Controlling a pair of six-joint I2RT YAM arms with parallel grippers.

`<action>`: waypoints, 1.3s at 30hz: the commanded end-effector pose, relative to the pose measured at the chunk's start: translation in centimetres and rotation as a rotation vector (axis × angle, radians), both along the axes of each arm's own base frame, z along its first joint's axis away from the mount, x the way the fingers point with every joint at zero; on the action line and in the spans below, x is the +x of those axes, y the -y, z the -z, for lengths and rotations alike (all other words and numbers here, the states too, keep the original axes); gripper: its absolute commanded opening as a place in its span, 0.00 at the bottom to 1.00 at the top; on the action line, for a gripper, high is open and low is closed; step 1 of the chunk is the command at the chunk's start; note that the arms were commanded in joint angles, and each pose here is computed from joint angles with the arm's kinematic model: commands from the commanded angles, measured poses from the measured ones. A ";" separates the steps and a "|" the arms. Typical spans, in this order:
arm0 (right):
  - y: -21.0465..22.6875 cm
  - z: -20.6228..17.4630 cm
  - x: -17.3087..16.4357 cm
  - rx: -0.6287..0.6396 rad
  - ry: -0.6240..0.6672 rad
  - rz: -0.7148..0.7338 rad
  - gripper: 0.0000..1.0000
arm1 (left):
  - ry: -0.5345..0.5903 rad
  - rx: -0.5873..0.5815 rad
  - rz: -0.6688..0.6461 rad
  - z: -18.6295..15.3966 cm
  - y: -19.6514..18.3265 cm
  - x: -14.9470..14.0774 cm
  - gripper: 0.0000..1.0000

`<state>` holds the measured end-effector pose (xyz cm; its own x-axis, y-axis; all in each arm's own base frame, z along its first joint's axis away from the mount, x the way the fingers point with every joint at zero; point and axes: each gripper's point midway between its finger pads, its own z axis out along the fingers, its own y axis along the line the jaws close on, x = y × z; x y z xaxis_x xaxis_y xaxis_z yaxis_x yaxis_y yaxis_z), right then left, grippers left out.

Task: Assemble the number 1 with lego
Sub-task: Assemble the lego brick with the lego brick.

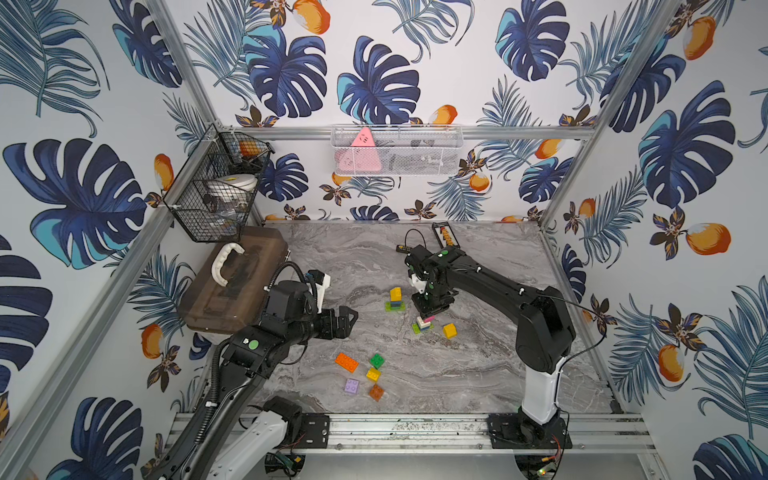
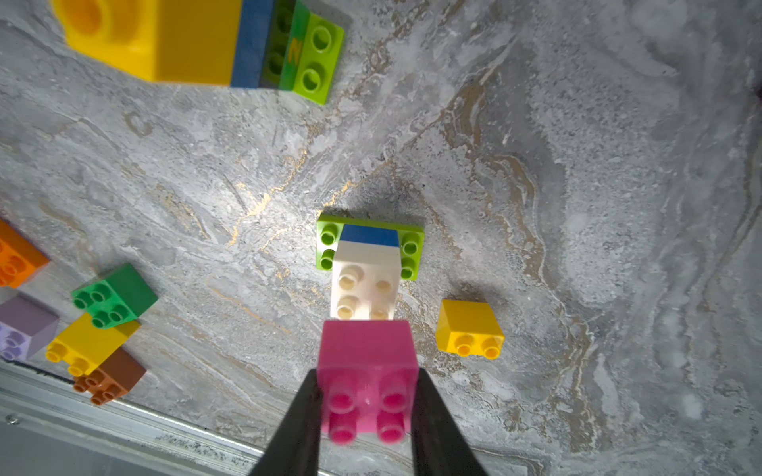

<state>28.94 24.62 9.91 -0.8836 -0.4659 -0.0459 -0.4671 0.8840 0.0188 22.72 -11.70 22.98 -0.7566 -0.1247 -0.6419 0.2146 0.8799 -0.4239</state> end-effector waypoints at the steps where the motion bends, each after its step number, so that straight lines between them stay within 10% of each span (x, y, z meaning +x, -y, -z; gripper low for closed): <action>1: 0.1 0.2 0.1 -0.014 -0.001 -0.009 0.14 | 0.022 -0.009 0.006 -0.5 0.2 0.3 0.99; 39: -0.5 1.7 0.6 -0.046 0.078 -0.007 0.07 | 0.020 -0.005 0.002 -0.4 0.1 0.3 0.99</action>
